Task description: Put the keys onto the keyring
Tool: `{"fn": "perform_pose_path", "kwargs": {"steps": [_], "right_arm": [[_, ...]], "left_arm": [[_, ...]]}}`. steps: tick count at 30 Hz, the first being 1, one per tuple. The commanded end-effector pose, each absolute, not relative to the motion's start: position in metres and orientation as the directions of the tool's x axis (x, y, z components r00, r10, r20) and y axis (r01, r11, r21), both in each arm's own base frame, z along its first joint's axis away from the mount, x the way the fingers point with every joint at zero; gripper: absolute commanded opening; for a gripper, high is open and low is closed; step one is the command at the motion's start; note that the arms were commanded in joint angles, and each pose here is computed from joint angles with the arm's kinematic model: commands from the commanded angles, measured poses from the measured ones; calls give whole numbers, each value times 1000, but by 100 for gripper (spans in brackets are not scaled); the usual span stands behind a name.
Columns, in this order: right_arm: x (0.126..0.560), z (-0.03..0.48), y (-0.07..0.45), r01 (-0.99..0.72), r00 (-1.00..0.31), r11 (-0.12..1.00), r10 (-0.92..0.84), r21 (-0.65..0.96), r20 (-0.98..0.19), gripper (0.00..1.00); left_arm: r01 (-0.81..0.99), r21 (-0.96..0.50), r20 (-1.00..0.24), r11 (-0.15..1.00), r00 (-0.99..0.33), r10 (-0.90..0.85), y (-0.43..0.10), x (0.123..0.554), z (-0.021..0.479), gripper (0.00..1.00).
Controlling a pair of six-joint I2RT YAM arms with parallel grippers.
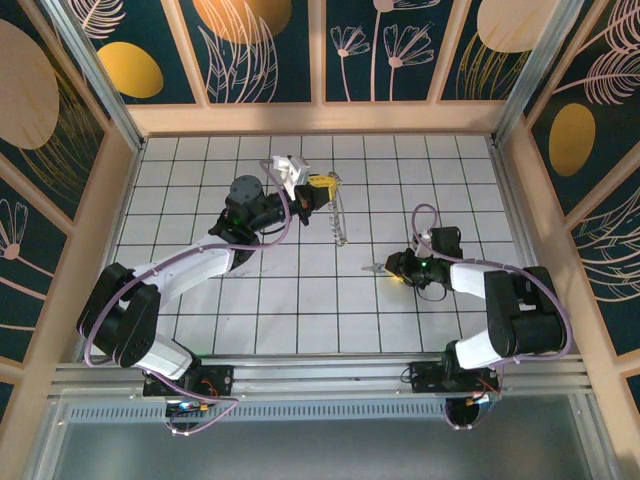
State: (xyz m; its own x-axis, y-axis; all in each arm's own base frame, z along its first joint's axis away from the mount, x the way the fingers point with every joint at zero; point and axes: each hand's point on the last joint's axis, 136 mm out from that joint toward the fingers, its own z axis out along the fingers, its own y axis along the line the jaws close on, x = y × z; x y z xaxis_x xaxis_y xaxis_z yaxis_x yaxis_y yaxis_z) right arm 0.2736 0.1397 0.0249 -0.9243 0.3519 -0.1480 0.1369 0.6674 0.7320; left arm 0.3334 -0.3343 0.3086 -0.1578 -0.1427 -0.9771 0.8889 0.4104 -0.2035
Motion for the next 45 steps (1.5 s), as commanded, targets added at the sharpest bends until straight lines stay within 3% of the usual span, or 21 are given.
{"fn": "perform_pose_path", "kwargs": {"steps": [1,12,30,45], "right_arm": [[283,30,145,107,-925,668,339,736,-173,29],[283,39,147,89,-921,697,330,712,-208,27],[297,30,152,10,-931,900,166,435,-323,25],[293,24,161,-41,-937,939,83,342,-341,23]], "left_arm": [[910,-160,-976,382,-88,-200,-335,328,338,0],[910,-157,-976,383,-84,-202,-335,327,340,0],[910,-157,-975,383,-81,-206,-334,326,342,0],[909,-152,-977,387,-79,-199,-333,325,340,0]]}}
